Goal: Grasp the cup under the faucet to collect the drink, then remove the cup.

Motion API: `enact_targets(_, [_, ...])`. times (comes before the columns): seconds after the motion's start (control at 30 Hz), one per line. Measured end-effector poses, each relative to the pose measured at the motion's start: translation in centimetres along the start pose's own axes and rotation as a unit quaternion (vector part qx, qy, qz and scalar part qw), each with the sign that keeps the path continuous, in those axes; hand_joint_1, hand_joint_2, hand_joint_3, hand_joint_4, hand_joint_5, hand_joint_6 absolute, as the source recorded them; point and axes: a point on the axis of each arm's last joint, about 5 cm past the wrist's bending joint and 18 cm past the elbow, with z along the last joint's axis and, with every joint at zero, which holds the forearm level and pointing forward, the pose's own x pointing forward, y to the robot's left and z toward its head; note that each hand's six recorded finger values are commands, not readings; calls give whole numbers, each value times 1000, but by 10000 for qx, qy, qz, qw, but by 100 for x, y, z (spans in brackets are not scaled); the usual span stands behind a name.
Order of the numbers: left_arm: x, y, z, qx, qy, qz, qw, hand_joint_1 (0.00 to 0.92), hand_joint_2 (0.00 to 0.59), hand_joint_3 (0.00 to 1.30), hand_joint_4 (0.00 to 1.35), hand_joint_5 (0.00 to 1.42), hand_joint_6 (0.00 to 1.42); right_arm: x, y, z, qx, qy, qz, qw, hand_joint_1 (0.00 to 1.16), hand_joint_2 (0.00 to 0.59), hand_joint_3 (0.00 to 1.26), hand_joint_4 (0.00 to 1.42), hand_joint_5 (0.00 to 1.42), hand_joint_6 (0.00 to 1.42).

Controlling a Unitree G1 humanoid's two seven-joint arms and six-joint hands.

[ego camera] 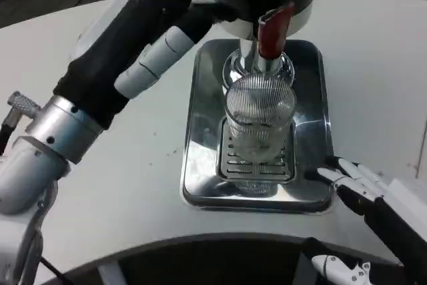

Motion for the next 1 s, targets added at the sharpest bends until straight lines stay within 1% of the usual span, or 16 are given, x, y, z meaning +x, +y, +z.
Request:
enact_targets(0.17, [75,32,10,-296,148,-421,9986,0,108,225,174,293,231,-9,7,-4,8,31,6,10000,372,390,134,0,0,0])
enact_targets(0.2, [81,34,13,-305,151,-448,9984,0,107,223,173,290,230,-9,8,-4,10,34,8,10000,372,390,134,0,0,0])
enact_targets(0.37, [177,55,25,-546,292,-840,9945,0,108,212,147,263,196,-22,11,-12,14,78,7,10000,372,390,134,0,0,0])
enact_targets(0.53, [265,89,57,-652,318,-1047,9919,0,104,200,127,239,181,-29,15,-16,23,96,8,10000,372,390,134,0,0,0])
enact_targets(0.7, [359,81,20,-797,413,-1280,9877,0,105,180,111,223,173,-48,18,-17,28,116,21,9999,372,390,134,0,0,0])
enact_targets(0.77, [399,80,21,-815,393,-1318,9871,0,105,180,108,222,170,-55,20,-17,34,125,20,9999,372,390,134,0,0,0])
enact_targets(1.0, [525,36,24,-911,310,-1510,9838,0,105,173,103,220,164,-71,15,-1,32,85,-2,10000,365,395,134,0,0,0])
